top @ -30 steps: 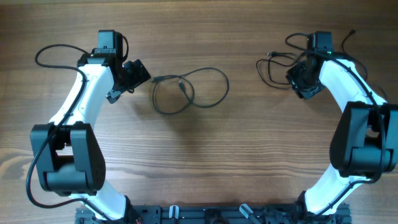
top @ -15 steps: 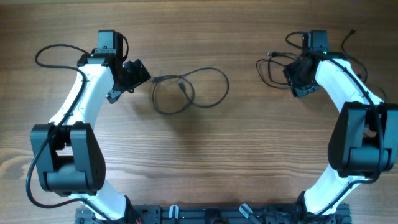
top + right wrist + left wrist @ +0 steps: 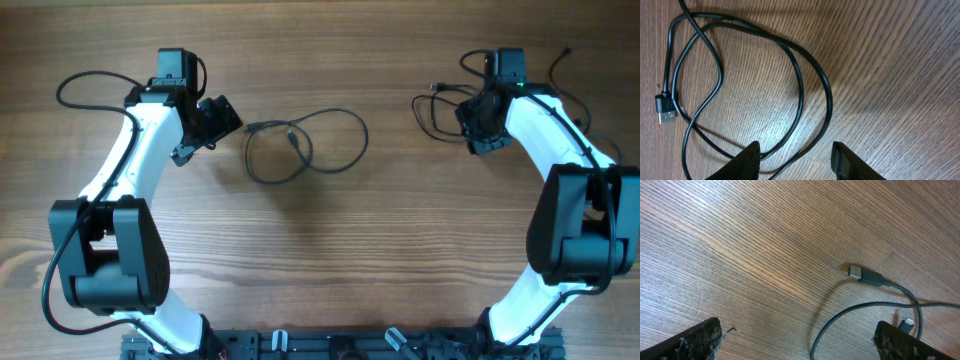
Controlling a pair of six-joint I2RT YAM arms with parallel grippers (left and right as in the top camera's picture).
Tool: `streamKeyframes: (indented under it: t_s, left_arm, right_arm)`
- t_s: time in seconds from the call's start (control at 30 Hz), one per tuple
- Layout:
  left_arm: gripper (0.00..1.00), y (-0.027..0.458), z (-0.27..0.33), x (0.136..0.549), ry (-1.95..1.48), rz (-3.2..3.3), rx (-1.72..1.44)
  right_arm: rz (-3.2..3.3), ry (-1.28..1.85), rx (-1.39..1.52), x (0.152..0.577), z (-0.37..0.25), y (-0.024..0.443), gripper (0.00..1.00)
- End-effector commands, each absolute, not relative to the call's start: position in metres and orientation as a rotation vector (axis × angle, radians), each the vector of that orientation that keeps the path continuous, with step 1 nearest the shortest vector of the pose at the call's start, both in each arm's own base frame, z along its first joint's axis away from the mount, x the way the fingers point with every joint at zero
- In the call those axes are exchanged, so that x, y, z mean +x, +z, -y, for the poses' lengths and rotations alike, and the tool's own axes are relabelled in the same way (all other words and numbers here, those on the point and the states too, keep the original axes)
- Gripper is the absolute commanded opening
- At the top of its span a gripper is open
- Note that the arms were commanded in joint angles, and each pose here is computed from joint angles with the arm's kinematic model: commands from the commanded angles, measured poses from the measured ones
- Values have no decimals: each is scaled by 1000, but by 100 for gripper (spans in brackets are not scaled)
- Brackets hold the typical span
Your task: Untangle cables
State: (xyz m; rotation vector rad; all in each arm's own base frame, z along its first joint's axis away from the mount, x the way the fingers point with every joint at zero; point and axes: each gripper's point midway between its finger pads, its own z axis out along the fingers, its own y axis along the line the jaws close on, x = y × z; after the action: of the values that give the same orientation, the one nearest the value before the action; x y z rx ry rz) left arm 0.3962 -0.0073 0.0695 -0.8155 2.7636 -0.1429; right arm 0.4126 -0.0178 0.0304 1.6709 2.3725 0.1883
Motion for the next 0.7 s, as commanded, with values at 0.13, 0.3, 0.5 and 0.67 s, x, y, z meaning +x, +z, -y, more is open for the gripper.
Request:
streamKeyframes:
  t_s: [0.13, 0.3, 0.5, 0.67]
  left_arm:
    - [100, 66, 4, 396, -119, -2761, -841]
    - [100, 66, 4, 396, -119, -2761, -841]
    - [100, 66, 4, 396, -119, -2761, -841]
    - [100, 66, 4, 396, -119, -2761, -841]
  right_arm:
    - [-2383, 77, 1708, 411, 24, -7, 52]
    - [-2391, 126, 1657, 422, 21, -13, 47]
    - [-2411, 122, 1627, 422, 21, -13, 34]
    - [-2411, 123, 1627, 422, 21, -13, 32]
